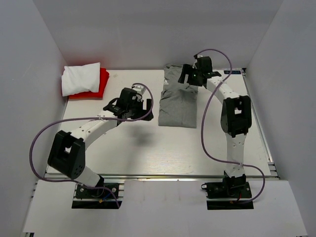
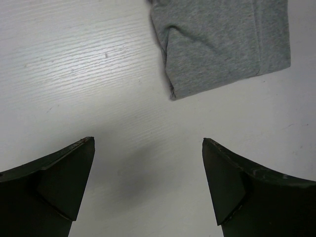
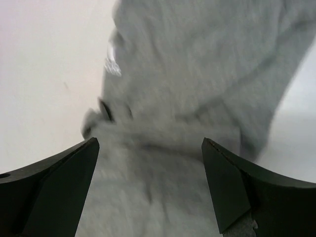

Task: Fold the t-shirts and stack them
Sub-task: Fold the folded rectangular tshirt in 1/3 of the way, then grab one side of the 2/3 rectangular tshirt with both arms

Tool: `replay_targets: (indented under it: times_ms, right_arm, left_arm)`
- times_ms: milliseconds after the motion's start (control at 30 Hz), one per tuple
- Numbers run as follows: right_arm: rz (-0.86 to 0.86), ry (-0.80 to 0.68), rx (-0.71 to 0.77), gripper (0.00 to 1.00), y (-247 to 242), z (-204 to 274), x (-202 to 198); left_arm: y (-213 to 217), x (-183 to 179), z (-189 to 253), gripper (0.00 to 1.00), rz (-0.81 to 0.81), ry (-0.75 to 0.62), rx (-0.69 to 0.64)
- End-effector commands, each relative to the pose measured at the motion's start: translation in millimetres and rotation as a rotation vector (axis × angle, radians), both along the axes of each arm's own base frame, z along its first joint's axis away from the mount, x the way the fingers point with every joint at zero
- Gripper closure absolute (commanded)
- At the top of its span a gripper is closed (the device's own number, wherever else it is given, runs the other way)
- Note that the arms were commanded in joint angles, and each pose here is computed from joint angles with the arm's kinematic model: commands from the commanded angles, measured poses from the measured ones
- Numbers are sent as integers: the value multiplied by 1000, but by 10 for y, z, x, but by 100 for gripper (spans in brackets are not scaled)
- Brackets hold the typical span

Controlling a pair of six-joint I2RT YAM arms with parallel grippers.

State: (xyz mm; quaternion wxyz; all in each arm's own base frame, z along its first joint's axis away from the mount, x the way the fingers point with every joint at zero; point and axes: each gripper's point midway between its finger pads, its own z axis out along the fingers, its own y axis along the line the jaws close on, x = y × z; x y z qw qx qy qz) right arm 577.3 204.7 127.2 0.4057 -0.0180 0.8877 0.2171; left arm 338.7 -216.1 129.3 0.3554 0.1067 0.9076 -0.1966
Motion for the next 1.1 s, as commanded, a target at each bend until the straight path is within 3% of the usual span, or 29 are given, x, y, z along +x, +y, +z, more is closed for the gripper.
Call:
replay_targets:
  times_ms: [0, 33, 100, 133, 200, 233, 400, 700, 1067]
  right_arm:
    - [26, -12, -23, 10, -132, 347, -357]
    - [23, 36, -37, 10, -190, 160, -523]
    - [-4, 14, -28, 10, -310, 300, -816]
    - [-14, 138, -47, 10, -404, -189, -1180]
    - [-26, 78, -23, 10, -480, 73, -1360]
    - [-31, 136, -27, 10, -530, -153, -1564]
    - [-8, 225, 13, 10, -590, -376, -2196]
    - [16, 328, 48, 10, -546, -678, -2372]
    - [17, 400, 71, 21, -532, -998, -2355]
  left_arm:
    - [-241, 65, 40, 0, -84, 7, -42]
    - [-290, 97, 52, 0, -105, 1, -51]
    - [-408, 89, -65, 0, -160, 28, -79]
    - [-457, 118, -71, 0, -173, 19, -96]
    - [-524, 108, -137, 0, -201, 36, -116]
    - [-551, 127, -226, 0, -207, 49, -118]
    - [-739, 82, -434, 0, -280, 91, -141]
    - [-894, 219, -758, 0, -270, 143, -81]
    - [-868, 189, -1047, 47, -263, 185, -33]
